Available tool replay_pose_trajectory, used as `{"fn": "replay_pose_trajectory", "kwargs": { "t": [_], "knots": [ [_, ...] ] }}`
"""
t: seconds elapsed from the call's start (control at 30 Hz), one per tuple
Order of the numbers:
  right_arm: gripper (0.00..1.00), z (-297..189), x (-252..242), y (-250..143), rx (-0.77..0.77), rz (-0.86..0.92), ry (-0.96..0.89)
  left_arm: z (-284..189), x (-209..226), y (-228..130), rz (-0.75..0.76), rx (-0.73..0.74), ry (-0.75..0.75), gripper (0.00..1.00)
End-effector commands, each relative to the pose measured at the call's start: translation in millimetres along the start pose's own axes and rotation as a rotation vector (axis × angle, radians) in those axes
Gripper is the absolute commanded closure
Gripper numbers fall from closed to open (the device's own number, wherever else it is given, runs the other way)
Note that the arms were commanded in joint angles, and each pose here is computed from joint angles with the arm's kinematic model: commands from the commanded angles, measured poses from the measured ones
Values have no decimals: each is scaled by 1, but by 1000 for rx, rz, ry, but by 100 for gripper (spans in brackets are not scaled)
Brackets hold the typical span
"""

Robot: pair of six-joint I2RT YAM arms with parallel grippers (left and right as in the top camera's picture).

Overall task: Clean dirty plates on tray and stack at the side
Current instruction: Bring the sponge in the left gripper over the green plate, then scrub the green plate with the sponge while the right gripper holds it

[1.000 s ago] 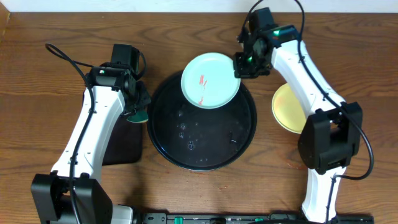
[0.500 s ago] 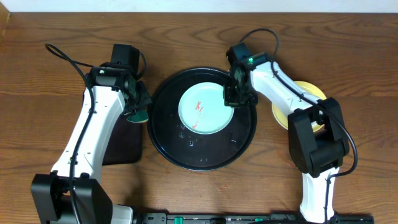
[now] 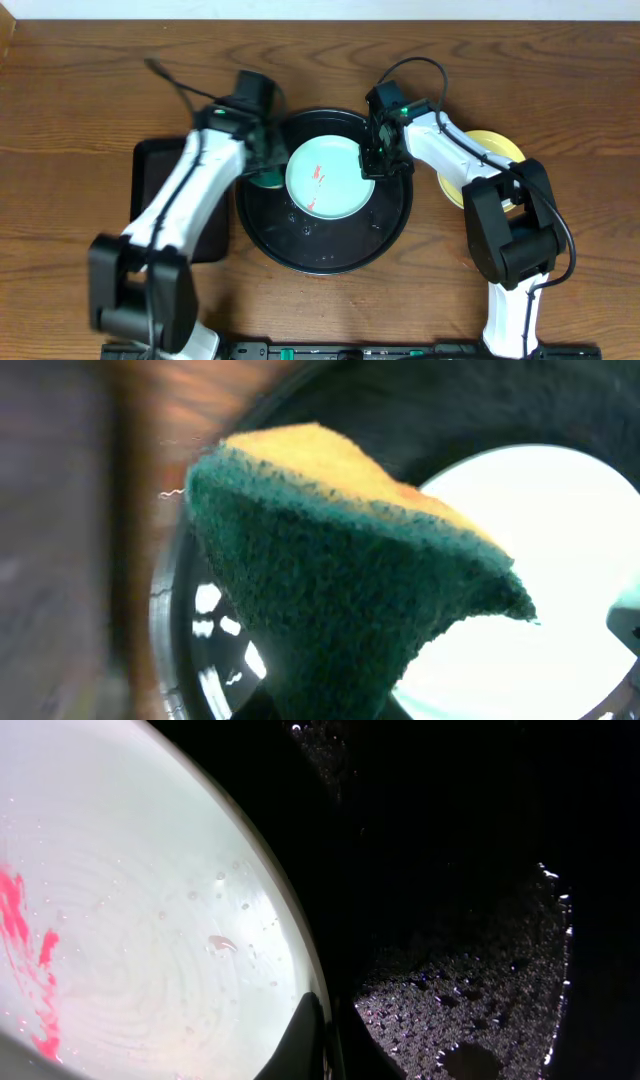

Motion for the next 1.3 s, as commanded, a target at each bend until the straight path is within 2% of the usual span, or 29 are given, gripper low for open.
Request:
{"fn": "replay_pose_trajectory", "kwargs": {
  "t": [0.0,0.27,0.57,0.8,1.0,1.27],
  "knots": [
    [99,20,7,-18,79,-45,17,23,-26,-6,104,31,-39,93],
    [99,20,7,-17,78,-45,17,74,-59,-20,284,66,-86,92],
    [99,20,8,-18,78,-45,16,92,-51,-41,304,207,-47,92],
    [99,20,8,-18,78,-45,16,85,-71,-66,309,356,-220,93],
    [99,20,7,-18,79,-45,16,89,-79,-53,332,243,-218,93],
    [99,21,7,-18,79,-45,16,99,-73,-7,334,-89,-22,92]
  ]
}}
Point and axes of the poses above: each gripper's point midway between its finger pads, its own z axis out along the fingers, its own x axis along the line the jaws close on, y = z × x, the point moved 7 cm from there along -z, back along the fingers, and after that the axes turned 7 degrees about -z, right-handed, at the moved point
